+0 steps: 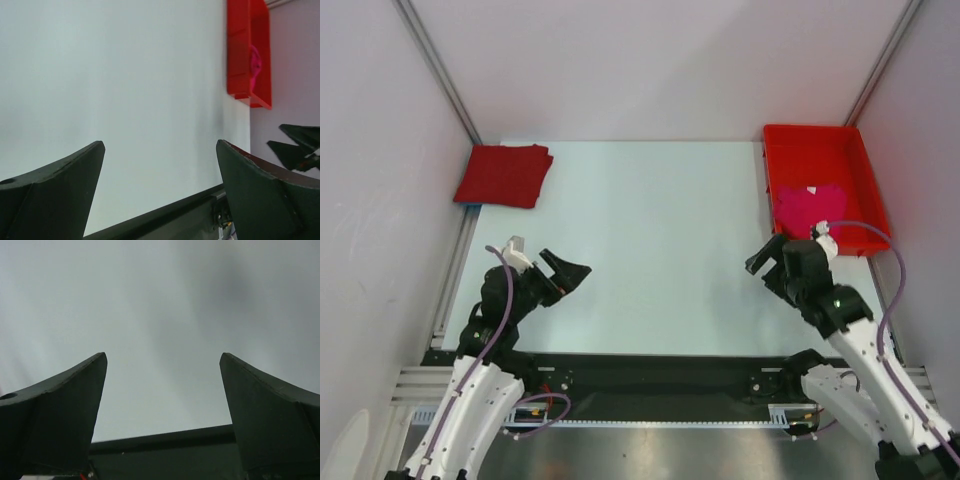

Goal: Fold and stack the t-shirts
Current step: Grab the tshirt from the pile

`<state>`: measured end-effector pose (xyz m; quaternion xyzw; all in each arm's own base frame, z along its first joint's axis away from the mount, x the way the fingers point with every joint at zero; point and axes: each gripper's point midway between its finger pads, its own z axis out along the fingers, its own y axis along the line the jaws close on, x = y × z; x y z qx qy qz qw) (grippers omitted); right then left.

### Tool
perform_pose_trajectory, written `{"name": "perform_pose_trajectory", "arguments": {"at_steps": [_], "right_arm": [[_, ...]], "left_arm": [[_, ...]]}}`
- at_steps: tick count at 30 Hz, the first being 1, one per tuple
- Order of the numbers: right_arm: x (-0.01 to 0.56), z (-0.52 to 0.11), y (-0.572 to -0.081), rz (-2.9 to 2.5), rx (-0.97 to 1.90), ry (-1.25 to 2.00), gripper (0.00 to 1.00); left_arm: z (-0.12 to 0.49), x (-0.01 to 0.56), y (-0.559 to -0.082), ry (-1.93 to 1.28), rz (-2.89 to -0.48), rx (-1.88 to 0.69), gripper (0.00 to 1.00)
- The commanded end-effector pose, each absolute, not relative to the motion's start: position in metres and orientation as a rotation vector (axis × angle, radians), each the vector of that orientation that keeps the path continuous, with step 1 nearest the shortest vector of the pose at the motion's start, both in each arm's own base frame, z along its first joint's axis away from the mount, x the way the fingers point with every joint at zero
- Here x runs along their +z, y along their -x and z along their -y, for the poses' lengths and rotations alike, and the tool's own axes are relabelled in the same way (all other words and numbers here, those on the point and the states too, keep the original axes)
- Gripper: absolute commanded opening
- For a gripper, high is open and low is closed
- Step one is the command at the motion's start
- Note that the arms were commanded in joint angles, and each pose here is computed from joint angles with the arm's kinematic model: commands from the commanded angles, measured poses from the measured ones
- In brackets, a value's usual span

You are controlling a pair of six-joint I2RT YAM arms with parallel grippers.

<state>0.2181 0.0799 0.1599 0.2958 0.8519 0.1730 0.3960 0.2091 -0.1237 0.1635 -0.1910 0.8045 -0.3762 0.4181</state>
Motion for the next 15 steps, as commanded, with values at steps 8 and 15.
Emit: {"name": "perform_pose_trajectory", "arguments": {"at_steps": [8,15], "right_arm": [[0.239,-0.012,-0.347,-2.172,0.385,-0.698,1.00],[0.259,0.078,-0.478,-1.968,0.256,-0.703,0.86]], "left_arm": [[0.115,0.208,-0.219,0.411,-1.966,-0.862,1.00],[0.151,0.209,-0.198,0.291,-2.032,-1.126,1.00]]}}
